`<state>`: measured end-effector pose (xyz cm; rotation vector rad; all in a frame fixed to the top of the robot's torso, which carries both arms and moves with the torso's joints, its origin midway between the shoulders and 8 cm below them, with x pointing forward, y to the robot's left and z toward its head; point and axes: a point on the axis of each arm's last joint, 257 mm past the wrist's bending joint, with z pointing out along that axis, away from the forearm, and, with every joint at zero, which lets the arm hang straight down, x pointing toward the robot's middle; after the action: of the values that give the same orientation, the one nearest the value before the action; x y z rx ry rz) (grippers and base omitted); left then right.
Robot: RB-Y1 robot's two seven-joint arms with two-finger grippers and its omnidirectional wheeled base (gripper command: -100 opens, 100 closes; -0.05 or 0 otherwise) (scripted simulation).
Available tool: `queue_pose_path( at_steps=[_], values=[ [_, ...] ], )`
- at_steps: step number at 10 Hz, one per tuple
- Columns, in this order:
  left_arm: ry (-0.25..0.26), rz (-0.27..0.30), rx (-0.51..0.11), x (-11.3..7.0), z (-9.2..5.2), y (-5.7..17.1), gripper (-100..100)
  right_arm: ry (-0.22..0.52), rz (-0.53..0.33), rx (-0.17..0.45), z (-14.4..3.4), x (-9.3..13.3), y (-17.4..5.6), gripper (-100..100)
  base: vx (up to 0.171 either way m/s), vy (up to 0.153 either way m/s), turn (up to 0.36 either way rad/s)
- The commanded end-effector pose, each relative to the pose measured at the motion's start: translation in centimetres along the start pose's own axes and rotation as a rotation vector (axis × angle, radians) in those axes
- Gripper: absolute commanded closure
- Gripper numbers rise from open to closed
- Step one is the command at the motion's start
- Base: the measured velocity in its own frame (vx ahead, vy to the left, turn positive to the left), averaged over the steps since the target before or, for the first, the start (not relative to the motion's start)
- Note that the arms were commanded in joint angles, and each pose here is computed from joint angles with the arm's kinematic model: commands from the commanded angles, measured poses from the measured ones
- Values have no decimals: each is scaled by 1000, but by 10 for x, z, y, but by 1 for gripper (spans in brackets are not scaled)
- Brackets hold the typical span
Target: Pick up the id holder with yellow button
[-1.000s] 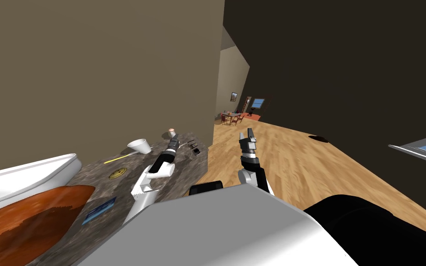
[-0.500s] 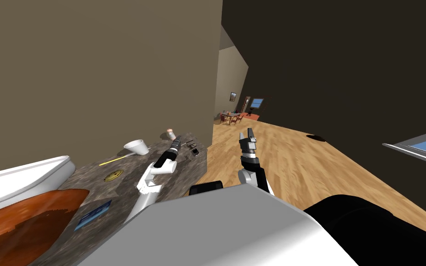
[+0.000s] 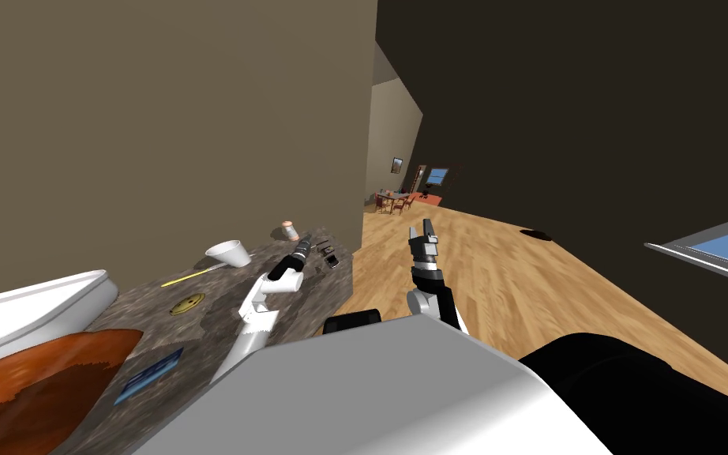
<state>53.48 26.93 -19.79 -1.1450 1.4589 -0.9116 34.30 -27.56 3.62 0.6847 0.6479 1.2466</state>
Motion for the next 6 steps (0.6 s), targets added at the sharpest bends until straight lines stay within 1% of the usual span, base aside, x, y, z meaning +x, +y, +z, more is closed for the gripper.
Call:
queue_pose_path(
  at_steps=[1,2,3,4,5,6],
  values=[
    [9,13,-56,2,7,14,-100,0,0,0,0,0,0,0,7,-12,-28],
    [9,13,-64,2,7,16,-100,0,0,0,0,0,0,0,8,-10,-14],
    [16,26,-106,4,12,25,-100,0,0,0,0,0,0,0,7,-13,-24],
    [17,26,-112,4,12,27,-100,0,0,0,0,0,0,0,8,-12,-18],
    [23,39,-152,5,16,35,-100,0,0,0,0,0,0,0,12,-16,-31],
    [24,39,-159,5,15,37,-100,0,0,0,0,0,0,0,9,-13,-12]
  ],
)
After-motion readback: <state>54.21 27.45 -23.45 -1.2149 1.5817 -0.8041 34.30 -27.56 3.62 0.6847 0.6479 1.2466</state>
